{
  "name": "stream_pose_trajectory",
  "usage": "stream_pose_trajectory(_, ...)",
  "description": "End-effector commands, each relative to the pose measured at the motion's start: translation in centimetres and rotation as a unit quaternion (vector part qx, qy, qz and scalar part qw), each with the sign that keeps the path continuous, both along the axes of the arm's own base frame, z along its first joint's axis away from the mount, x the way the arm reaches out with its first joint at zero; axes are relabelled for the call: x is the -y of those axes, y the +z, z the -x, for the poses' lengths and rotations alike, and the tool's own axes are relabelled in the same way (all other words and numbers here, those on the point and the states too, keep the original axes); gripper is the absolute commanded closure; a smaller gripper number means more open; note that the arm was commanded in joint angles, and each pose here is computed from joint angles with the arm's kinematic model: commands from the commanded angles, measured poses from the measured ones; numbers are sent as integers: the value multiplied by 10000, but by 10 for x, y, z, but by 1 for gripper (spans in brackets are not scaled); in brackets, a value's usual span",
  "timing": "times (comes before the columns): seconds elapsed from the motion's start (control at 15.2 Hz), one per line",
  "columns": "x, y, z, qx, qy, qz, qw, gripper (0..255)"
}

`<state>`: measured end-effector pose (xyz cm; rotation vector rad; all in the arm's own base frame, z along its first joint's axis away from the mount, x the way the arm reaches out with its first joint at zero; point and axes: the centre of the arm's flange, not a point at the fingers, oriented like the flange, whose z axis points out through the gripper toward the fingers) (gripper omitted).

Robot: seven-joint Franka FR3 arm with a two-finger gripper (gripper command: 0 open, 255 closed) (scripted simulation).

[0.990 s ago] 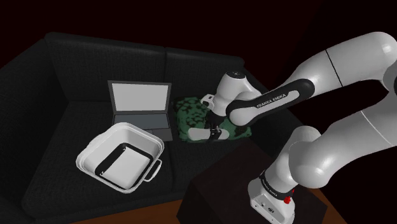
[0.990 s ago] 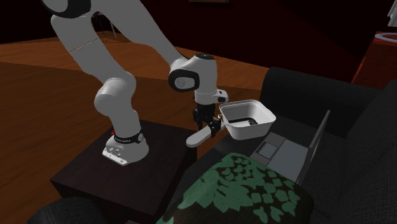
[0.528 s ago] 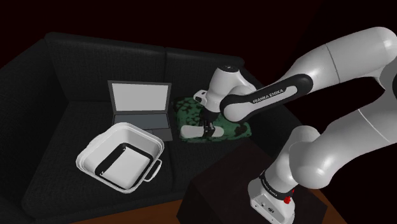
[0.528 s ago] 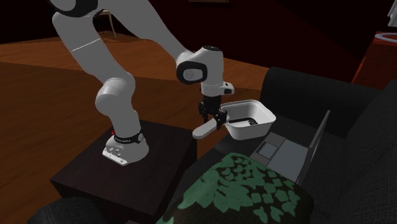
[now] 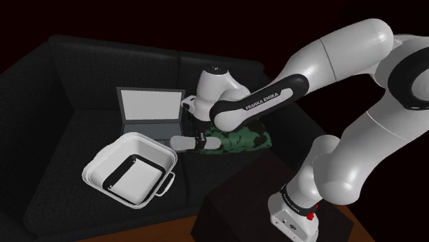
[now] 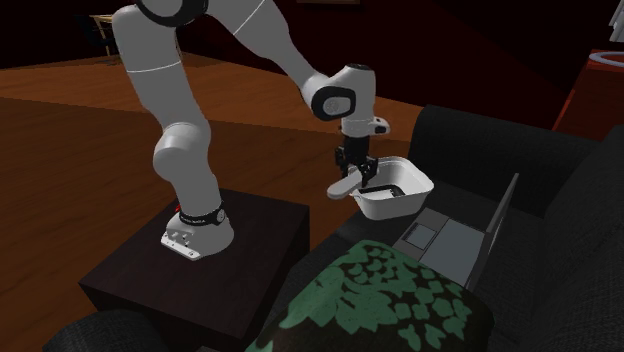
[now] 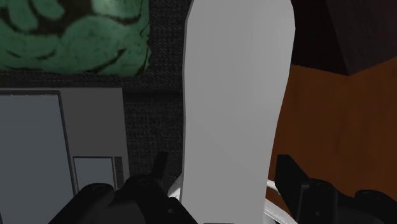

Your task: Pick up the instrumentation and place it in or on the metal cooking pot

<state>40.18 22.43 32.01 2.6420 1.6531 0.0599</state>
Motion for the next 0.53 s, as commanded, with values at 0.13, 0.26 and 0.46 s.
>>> stream_pose_trajectory(0.13,-48,-1,-23,-1,-4,-5,10000,255)
stream_pose_trajectory(0.26,-72,0,-34,-1,-4,-5,10000,255)
stream_pose_trajectory(0.46,-108,0,-51,-1,-4,-5,10000,255)
